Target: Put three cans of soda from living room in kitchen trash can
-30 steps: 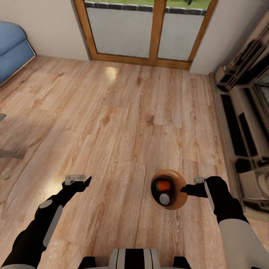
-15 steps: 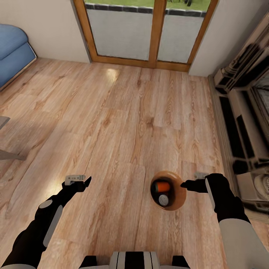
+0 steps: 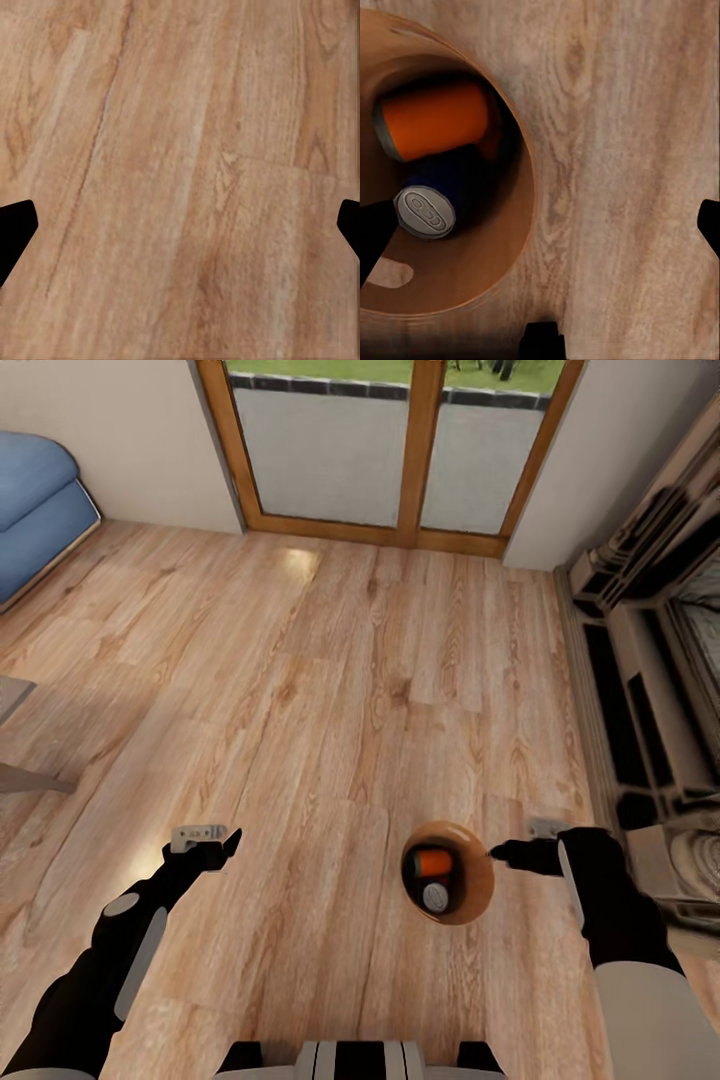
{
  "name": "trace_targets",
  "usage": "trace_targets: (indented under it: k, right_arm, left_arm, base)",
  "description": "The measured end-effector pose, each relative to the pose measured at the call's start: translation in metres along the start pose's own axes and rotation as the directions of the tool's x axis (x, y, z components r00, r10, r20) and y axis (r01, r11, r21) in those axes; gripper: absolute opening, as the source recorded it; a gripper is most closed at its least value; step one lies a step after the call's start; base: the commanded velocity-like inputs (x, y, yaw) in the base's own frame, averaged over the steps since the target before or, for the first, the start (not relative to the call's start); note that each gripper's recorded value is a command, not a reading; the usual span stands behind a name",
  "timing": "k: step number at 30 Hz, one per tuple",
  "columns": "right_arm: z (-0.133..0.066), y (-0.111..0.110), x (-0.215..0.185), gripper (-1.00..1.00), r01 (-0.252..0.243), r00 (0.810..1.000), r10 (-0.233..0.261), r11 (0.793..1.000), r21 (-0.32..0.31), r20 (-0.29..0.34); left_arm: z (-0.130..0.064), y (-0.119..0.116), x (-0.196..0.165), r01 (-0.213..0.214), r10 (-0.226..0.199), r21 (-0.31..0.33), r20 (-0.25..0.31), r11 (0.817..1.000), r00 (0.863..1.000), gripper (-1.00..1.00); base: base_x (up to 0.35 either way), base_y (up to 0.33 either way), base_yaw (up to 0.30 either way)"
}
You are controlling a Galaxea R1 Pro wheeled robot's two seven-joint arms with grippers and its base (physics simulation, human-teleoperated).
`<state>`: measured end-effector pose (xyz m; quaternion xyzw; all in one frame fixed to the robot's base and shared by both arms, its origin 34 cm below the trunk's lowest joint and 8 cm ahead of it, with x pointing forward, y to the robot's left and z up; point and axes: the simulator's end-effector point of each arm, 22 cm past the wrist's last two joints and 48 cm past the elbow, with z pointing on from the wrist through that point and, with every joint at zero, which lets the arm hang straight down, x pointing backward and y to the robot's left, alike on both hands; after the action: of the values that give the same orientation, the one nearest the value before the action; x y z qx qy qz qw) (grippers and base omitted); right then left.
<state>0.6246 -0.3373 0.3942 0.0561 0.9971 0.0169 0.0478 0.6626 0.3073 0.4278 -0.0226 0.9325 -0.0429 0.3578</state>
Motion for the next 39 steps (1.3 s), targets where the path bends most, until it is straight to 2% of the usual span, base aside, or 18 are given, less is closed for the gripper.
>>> trace_targets:
  k: [4,7,17,18,19,21,23,24,28,33,39]
  right_arm:
    - [-0.027,-0.004,-0.004,1.0,0.018,0.998,-0.019,1.0,0.022,0.062]
    - [-0.04,-0.005,0.009,1.0,0.035,0.997,-0.037,0.999,0.032,0.071]
    - [-0.056,-0.01,0.083,1.0,0.073,0.997,-0.072,0.996,0.046,-0.016]
    - [-0.054,-0.015,0.101,1.0,0.104,0.994,-0.105,0.993,0.053,0.013]
    - [-0.055,-0.015,0.107,1.0,0.111,0.993,-0.113,0.992,0.053,0.021]
    - [-0.058,-0.016,0.112,1.0,0.125,0.991,-0.127,0.991,0.055,0.039]
    - [-0.061,-0.016,0.118,1.0,0.134,0.989,-0.137,0.989,0.056,0.051]
    - [-0.063,-0.019,0.127,1.0,0.143,0.987,-0.147,0.988,0.058,0.071]
    - [-0.073,-0.025,0.132,1.0,0.143,0.978,-0.149,0.988,0.056,0.143]
    - [-0.086,-0.029,0.144,1.0,0.144,0.959,-0.15,0.989,0.044,0.239]
    - [-0.084,-0.035,0.175,1.0,0.142,0.962,-0.145,0.989,0.031,0.23]
  left_arm:
    - [-0.009,-0.003,-0.016,-0.005,0.005,0.001,0.019,1.0,1.0,1.0]
    - [-0.021,-0.001,-0.002,-0.002,0.002,-0.009,-0.009,1.0,1.0,1.0]
    - [-0.055,0.006,0.061,0.008,-0.012,-0.03,-0.132,1.0,0.991,1.0]
    - [-0.071,0.015,0.112,0.016,-0.027,-0.05,-0.227,0.999,0.974,1.0]
    - [-0.078,0.018,0.129,0.018,-0.032,-0.056,-0.259,0.998,0.965,1.0]
    - [-0.088,0.021,0.148,0.019,-0.037,-0.064,-0.29,0.998,0.956,1.0]
    - [-0.096,0.024,0.162,0.018,-0.039,-0.07,-0.307,0.997,0.951,1.0]
    - [-0.104,0.029,0.182,0.018,-0.043,-0.08,-0.324,0.997,0.945,1.0]
    - [-0.12,0.034,0.206,0.021,-0.053,-0.095,-0.351,0.995,0.935,1.0]
    - [-0.139,0.04,0.226,0.017,-0.055,-0.108,-0.362,0.994,0.931,1.0]
    - [-0.166,0.045,0.253,0.013,-0.062,-0.127,-0.385,0.992,0.921,1.0]
  base:
    - [0.0,0.0,0.0]
    - [0.0,0.0,0.0]
    - [0.0,0.0,0.0]
    - [0.0,0.0,0.0]
    - [0.0,0.0,0.0]
    - [0.0,0.0,0.0]
    - [0.0,0.0,0.0]
    - [0.0,0.0,0.0]
    - [0.0,0.0,0.0]
    - [0.0,0.0,0.0]
    - [0.0,0.0,0.0]
